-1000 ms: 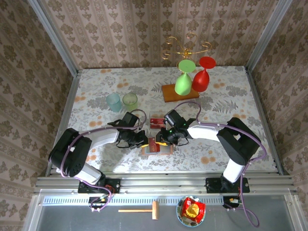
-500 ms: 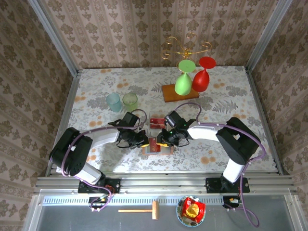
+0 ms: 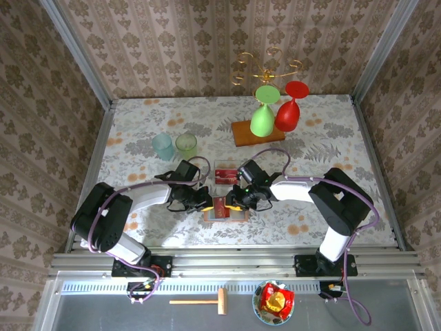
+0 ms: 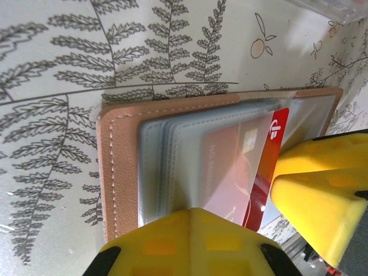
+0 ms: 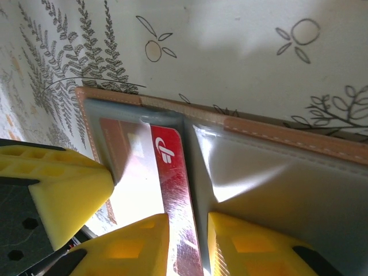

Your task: Take the credit cards out of the card holder

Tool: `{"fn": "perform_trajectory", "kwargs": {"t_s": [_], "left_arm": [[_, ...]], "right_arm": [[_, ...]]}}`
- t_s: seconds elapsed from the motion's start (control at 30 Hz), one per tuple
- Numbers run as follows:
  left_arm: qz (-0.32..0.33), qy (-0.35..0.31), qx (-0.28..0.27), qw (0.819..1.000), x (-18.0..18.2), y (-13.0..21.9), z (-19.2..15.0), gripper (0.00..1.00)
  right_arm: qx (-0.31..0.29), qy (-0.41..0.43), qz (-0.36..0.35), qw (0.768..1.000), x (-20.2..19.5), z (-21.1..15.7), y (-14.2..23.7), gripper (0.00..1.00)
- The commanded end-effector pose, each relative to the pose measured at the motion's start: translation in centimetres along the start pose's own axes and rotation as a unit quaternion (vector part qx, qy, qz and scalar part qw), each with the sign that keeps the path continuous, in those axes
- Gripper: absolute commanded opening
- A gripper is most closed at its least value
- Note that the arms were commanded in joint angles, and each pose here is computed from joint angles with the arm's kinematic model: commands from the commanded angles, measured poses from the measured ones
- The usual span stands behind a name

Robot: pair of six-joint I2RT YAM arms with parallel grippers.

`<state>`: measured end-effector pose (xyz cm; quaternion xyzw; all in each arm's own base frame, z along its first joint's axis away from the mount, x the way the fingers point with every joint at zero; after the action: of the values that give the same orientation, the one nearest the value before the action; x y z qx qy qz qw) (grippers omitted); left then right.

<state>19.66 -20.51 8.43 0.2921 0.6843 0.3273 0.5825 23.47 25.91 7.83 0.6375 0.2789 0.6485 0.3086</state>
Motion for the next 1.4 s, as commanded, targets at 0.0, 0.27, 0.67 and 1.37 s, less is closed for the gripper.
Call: {"fn": "perform_trajectory", "kwargs": {"t_s": [0.0, 0.27, 0.67, 1.37], "left_arm": [[0.048, 0.013, 0.013, 0.999, 1.5, -0.5, -0.5, 0.05], [0.052, 0.014, 0.015, 0.998, 1.6, -0.6, -0.6, 0.05], [0.053, 0.014, 0.012, 0.998, 1.4, -0.5, -0.6, 0.05], [0.046, 0.009, 0.008, 0.999, 0.8, -0.2, -0.4, 0.05]], "right_arm": [[0.011, -0.004, 0.022, 1.000, -0.3, 0.0, -0.7, 0.24], [0.014, -0.002, 0.034, 0.999, -0.1, -0.1, -0.8, 0.19], [0.004, -0.007, 0.027, 1.000, -0.8, -0.4, -0.5, 0.10], [-0.012, 0.012, 0.059, 0.998, -0.1, -0.5, 2.3, 0.12]]}}
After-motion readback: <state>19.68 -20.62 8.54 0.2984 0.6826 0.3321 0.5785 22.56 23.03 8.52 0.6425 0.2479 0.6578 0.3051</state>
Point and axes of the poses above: each hand's point on the last joint's axis, 136 mm out from that joint toward the fingers, its own y axis back along the fingers, its own x axis along the line the jaws close on, z = x × y, the point moved 7 cm from there along y, back along the fingers, and after that the axes turned 5 degrees about y, right-handed, at the moved point
